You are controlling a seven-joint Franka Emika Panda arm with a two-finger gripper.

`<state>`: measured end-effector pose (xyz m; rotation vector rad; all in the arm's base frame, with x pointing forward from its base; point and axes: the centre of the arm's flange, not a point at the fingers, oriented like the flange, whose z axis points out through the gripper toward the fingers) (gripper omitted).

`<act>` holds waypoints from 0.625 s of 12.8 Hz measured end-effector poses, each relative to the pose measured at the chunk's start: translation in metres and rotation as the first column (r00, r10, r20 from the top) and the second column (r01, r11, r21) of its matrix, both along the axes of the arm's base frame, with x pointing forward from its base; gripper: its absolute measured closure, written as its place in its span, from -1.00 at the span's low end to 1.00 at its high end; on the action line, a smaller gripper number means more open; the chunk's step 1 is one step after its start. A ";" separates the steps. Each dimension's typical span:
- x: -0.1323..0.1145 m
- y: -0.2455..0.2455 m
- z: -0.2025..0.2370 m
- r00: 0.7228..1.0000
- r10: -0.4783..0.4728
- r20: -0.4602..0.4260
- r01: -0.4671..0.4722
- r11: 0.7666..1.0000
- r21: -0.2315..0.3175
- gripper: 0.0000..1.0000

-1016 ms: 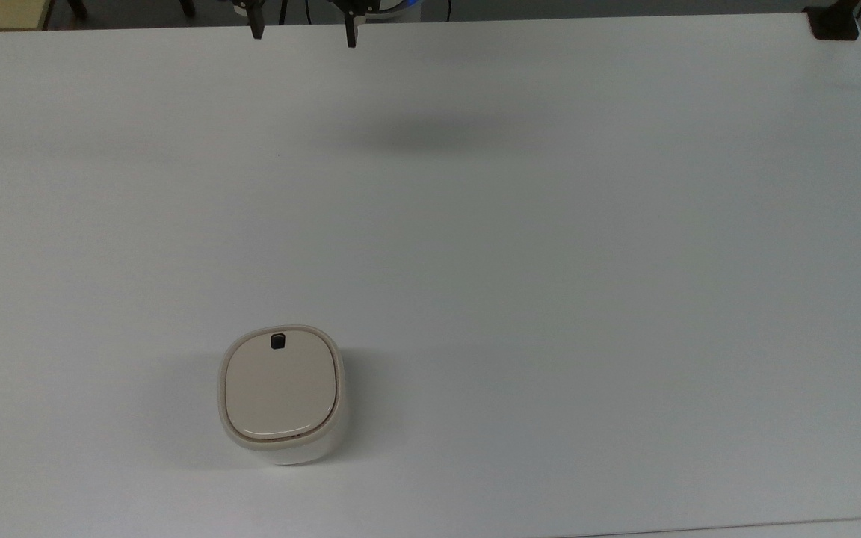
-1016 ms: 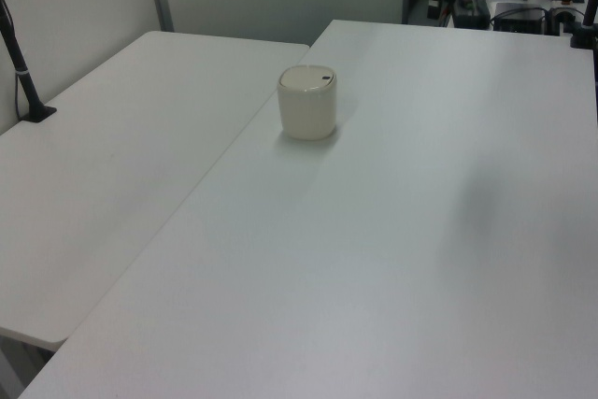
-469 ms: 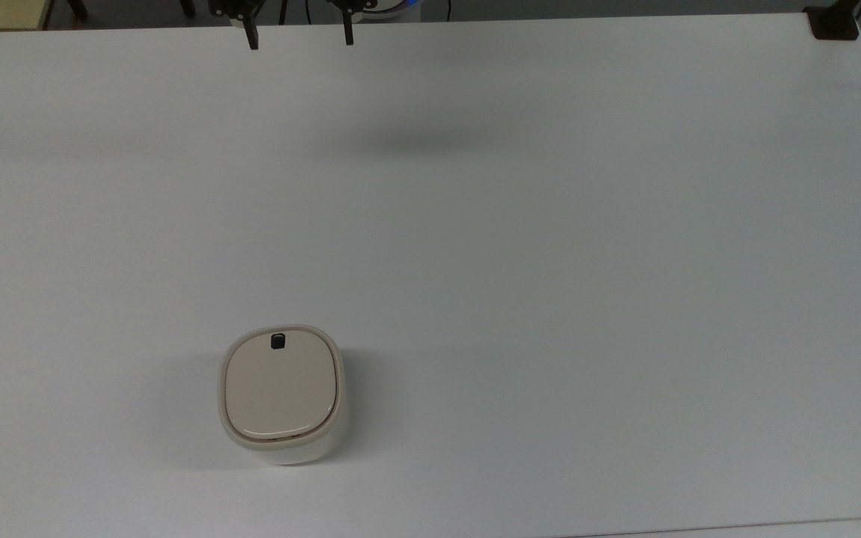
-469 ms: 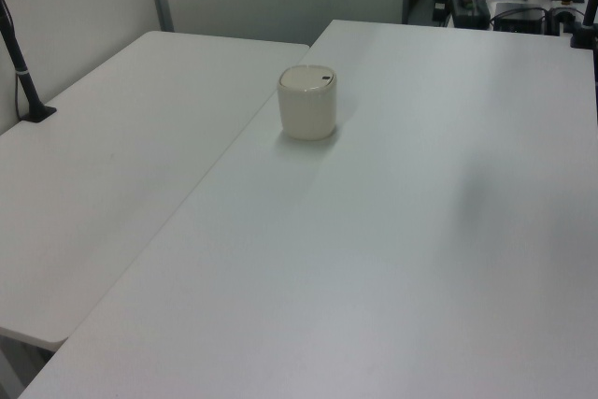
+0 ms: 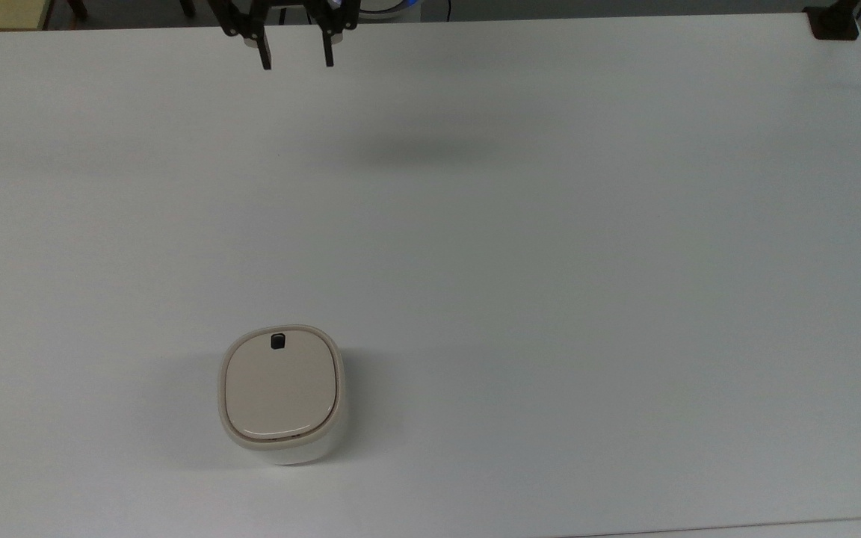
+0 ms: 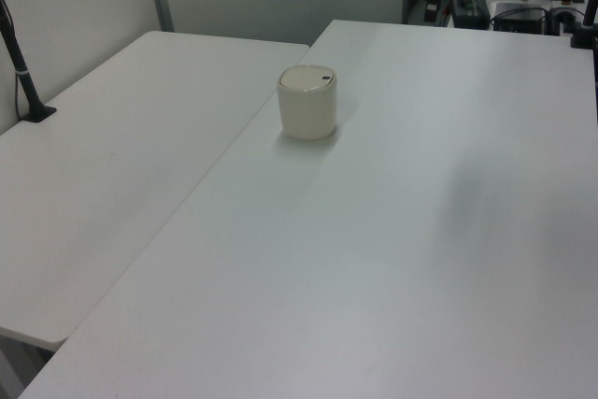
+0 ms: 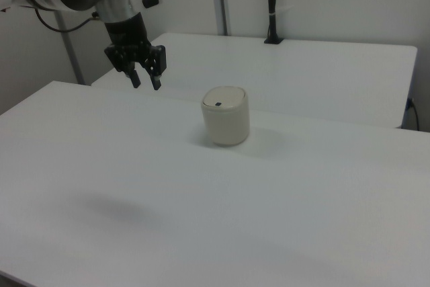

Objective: Open the trash bin
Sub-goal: 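Move the gripper down toward the cream trash bin's lid slot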

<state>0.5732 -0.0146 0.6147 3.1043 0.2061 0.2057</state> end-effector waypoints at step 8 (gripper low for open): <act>0.045 -0.028 -0.027 0.954 -0.246 0.168 0.238 0.969 0.070 0.98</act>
